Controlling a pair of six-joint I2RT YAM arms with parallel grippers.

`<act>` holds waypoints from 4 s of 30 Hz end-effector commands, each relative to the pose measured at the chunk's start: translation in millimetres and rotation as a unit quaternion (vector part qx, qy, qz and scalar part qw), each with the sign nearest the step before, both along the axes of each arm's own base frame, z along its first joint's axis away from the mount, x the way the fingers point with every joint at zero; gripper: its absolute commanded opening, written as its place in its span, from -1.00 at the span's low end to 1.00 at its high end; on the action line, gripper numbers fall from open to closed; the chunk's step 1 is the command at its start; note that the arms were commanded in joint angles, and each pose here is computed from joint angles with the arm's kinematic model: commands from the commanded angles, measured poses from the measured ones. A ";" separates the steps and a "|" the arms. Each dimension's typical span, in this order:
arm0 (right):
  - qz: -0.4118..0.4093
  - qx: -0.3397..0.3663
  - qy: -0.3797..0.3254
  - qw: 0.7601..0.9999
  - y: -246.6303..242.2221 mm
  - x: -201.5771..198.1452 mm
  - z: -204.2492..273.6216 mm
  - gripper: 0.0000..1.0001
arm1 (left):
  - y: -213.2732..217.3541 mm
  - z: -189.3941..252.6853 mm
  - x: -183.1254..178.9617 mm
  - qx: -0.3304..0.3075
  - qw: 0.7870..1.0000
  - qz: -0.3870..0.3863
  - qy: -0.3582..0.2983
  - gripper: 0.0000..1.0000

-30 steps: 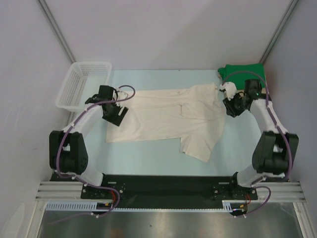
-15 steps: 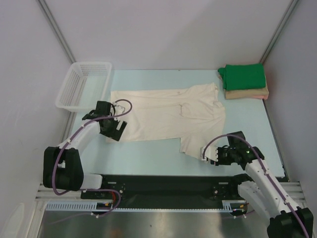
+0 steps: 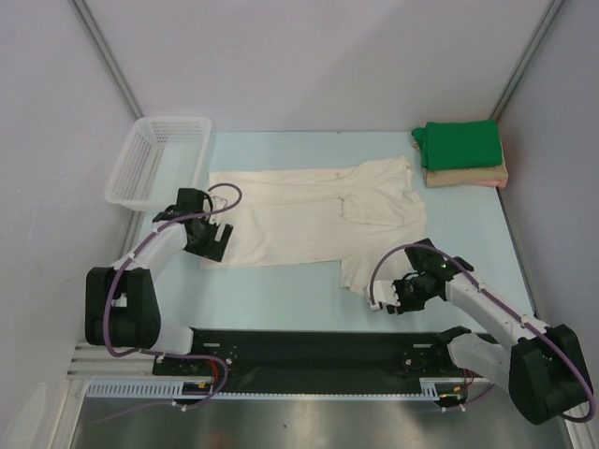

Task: Fold and stack the t-shirts
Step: Fold the tshirt

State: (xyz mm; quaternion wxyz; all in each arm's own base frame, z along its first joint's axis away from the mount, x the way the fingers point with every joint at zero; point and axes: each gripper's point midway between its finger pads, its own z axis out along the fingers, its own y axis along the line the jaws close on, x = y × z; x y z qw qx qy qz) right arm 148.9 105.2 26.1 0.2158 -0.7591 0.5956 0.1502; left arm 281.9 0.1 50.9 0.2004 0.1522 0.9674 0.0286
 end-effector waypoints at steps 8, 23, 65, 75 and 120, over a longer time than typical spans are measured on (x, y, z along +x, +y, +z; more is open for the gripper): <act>0.046 0.012 -0.020 0.999 22.3 11.9 4.2 -0.38 | 5.8 7.5 13.6 0.006 1.000 0.014 -0.026 0.87; 0.011 0.007 -0.054 0.998 29.4 28.2 32.2 -1.00 | 16.0 -8.6 7.8 0.040 0.999 -0.023 0.004 0.82; -0.133 0.064 -0.115 0.982 45.8 76.9 99.0 -1.00 | 14.6 -44.1 -24.4 0.032 0.987 -0.124 0.100 -0.99; -0.231 0.119 -0.173 0.950 28.9 116.2 174.1 -1.00 | 16.8 6.7 7.6 0.043 0.991 -0.107 0.065 -0.99; -0.339 0.166 -0.245 0.893 -15.5 309.9 224.0 -1.00 | 26.6 44.6 135.0 0.072 0.997 -0.012 -0.004 -0.99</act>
